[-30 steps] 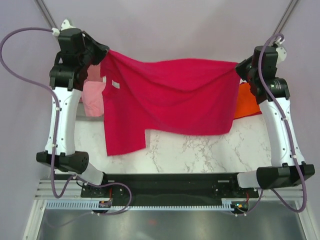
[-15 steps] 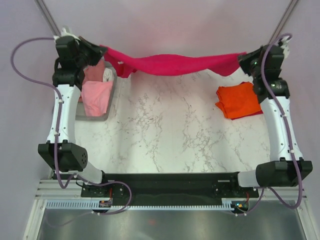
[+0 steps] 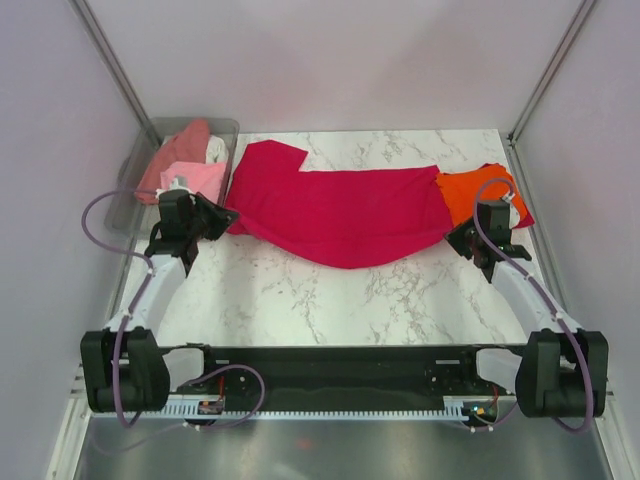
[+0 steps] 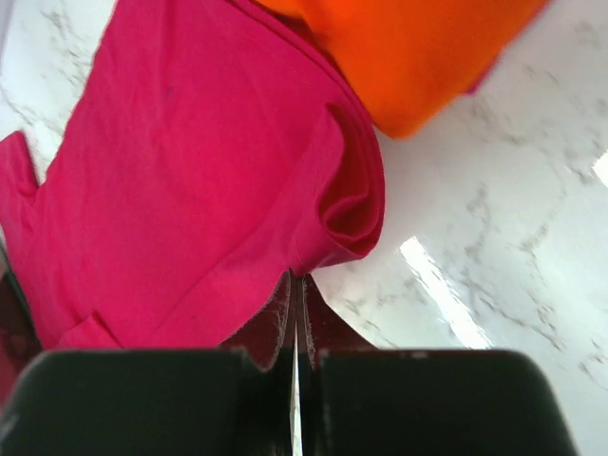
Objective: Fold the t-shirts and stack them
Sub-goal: Fold the tshirt
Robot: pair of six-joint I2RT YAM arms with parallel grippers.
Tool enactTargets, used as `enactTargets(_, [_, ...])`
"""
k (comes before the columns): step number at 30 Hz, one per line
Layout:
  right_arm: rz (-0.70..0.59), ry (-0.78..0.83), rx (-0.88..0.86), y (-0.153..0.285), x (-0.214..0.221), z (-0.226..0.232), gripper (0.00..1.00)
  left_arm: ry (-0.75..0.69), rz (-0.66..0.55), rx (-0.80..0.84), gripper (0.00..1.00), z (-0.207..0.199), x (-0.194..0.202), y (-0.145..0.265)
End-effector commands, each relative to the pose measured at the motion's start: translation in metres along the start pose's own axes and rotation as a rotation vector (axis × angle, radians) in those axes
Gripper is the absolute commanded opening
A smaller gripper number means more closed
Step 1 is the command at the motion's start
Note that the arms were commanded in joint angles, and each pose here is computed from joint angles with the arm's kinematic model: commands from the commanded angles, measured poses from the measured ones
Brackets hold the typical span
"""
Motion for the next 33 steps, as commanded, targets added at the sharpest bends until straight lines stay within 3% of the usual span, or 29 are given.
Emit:
enactTargets(1, [-0.047, 0.042, -0.075, 0.009, 0.0, -0.005, 0.0, -0.103, -0.139, 0.015, 0.02, 0.005, -0.007, 0.02])
enactTargets(5, [-0.028, 0.056, -0.013, 0.014, 0.021, -0.048, 0.0, -0.102, -0.157, -0.017, 0.02, 0.029, 0.028, 0.044])
enactTargets(12, [-0.094, 0.051, 0.014, 0.041, 0.025, -0.08, 0.0, -0.084, -0.12, -0.066, 0.02, 0.061, 0.075, 0.065])
enactTargets(21, [-0.126, -0.008, 0.133, 0.064, 0.032, -0.118, 0.01, 0.077, -0.058, -0.268, 0.02, 0.113, 0.124, 0.078])
enactTargets(24, [-0.173, -0.042, 0.164, 0.07, 0.026, -0.124, 0.11, 0.127, -0.065, -0.358, 0.02, 0.131, 0.133, 0.085])
enactTargets(25, [-0.19, -0.049, 0.173, 0.072, 0.023, -0.126, 0.26, 0.137, -0.071, -0.375, 0.02, 0.134, 0.134, 0.087])
enactTargets(27, [-0.21, -0.056, 0.156, 0.074, 0.02, -0.123, 0.31, 0.153, -0.089, -0.42, 0.11, 0.141, 0.133, 0.092])
enactTargets(28, [-0.22, -0.061, 0.149, 0.075, 0.018, -0.121, 0.44, 0.152, -0.099, -0.418, 0.49, 0.139, 0.13, 0.094])
enactTargets(29, [-0.225, -0.057, 0.136, 0.076, 0.015, -0.117, 0.49, 0.153, -0.109, -0.404, 0.66, 0.135, 0.127, 0.095])
enactTargets(33, [-0.232, 0.072, 0.084, 0.08, 0.002, -0.093, 0.55, 0.128, -0.116, -0.337, 0.85, 0.12, 0.119, 0.097])
Point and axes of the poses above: each gripper's point midway between its finger pads, its own y axis back along the fingers, its own z axis along the line the jaws close on, x = y × z, the point moved 1 cm from there along y, back along the fingers, and after that the axes turned 11 degrees about -y, right-handed, at the moved point
